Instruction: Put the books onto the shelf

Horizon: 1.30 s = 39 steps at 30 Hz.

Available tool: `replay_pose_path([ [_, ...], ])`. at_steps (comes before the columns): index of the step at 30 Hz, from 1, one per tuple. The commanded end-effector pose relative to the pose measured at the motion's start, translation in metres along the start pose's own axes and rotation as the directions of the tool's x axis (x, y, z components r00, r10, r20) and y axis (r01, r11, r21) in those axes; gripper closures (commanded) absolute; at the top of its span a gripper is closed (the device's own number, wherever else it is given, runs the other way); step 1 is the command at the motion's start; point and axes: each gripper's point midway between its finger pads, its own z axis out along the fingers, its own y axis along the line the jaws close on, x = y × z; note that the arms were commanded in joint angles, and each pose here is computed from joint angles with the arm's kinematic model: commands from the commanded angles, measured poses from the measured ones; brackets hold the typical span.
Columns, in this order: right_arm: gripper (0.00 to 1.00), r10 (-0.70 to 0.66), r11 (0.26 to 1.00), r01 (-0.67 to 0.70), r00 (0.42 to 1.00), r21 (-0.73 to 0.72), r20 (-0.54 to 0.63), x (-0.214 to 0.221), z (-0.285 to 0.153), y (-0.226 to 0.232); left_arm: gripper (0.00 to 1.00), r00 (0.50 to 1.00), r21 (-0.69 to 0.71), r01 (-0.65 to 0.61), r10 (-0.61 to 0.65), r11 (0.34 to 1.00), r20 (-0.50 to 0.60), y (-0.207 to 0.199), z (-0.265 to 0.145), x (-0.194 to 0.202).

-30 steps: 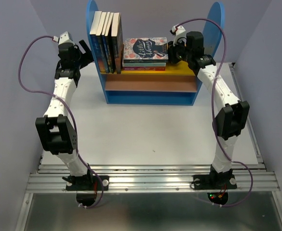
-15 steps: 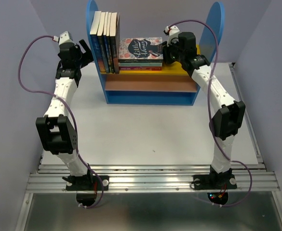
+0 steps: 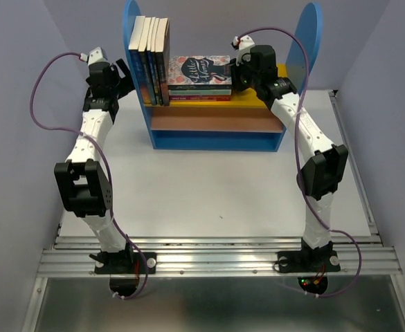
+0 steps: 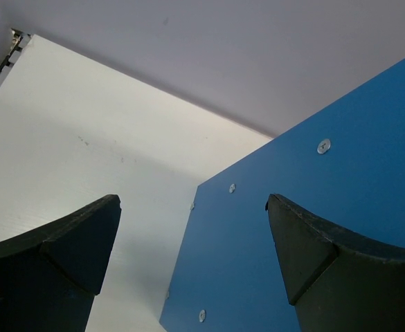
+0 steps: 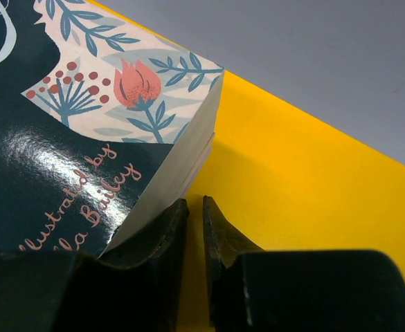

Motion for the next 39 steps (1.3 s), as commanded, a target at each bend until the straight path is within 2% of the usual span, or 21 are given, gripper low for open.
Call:
replay_pose_path([
  [1,0.77,-0.085,0.933,0.072,0.996,-0.352,-0.023,0.023,0.014,0.132,0.01,0.999,0.15,-0.035,0.033,0.988,0.012,-0.055,-0.011,-0.008],
  [3,0.77,-0.104,0.936,0.089,0.994,-0.339,-0.024,0.026,0.015,0.128,0.01,0.999,0.144,-0.036,0.034,0.989,0.013,-0.054,-0.012,-0.009],
  [5,0.76,-0.104,0.96,0.09,0.994,-0.266,-0.037,0.028,0.018,0.115,0.01,0.999,0.124,-0.043,0.041,0.991,0.022,-0.051,-0.012,-0.012],
  [10,0.75,-0.038,0.994,0.033,0.999,-0.108,-0.035,0.018,0.017,0.091,0.01,0.998,0.052,-0.033,0.03,0.998,0.057,-0.043,-0.022,-0.03],
  [11,0.72,-0.024,0.996,0.021,0.999,-0.089,-0.033,0.017,0.016,0.088,0.01,0.996,0.037,-0.024,0.021,0.999,0.082,-0.042,-0.028,-0.039],
  [13,0.71,-0.007,1.0,0.007,1.0,-0.03,-0.007,0.007,0.01,0.078,0.01,0.994,0.009,-0.017,0.016,1.0,0.107,-0.039,-0.033,-0.049],
  [18,0.71,0.02,0.989,-0.023,1.0,0.149,0.023,-0.006,-0.002,0.047,0.01,0.987,-0.03,-0.001,0.006,1.0,0.16,-0.038,-0.051,-0.076],
  [22,0.7,0.04,0.97,-0.052,0.998,0.237,0.054,-0.019,-0.018,0.022,0.01,0.985,-0.108,0.028,-0.01,0.994,0.171,-0.025,-0.06,-0.086],
  [23,0.67,0.046,0.965,-0.058,0.998,0.254,0.053,-0.017,-0.021,0.019,0.01,0.986,-0.162,0.04,-0.012,0.986,0.165,-0.014,-0.064,-0.085],
  [26,0.62,0.059,0.948,-0.078,0.996,0.309,0.069,-0.022,-0.036,-0.002,0.01,0.971,-0.244,0.091,-0.032,0.966,0.237,0.004,-0.085,-0.101],
  [27,0.6,0.081,0.941,-0.105,0.993,0.322,0.086,-0.027,-0.044,-0.01,0.01,0.964,-0.245,0.102,-0.036,0.964,0.263,0.005,-0.098,-0.108],
  [30,0.55,0.035,0.952,-0.058,0.996,0.301,0.083,-0.032,-0.054,-0.007,0.01,0.943,-0.21,0.133,-0.058,0.969,0.329,0.0,-0.134,-0.13],
  [37,0.49,0.0,0.943,-0.044,0.991,0.33,0.134,-0.056,-0.094,-0.013,0.01,0.923,-0.112,0.157,-0.106,0.981,0.369,-0.005,-0.194,-0.127],
  [39,0.42,-0.001,0.943,-0.049,0.989,0.33,0.151,-0.062,-0.109,-0.013,0.01,0.927,-0.086,0.153,-0.113,0.984,0.357,-0.007,-0.211,-0.124],
])
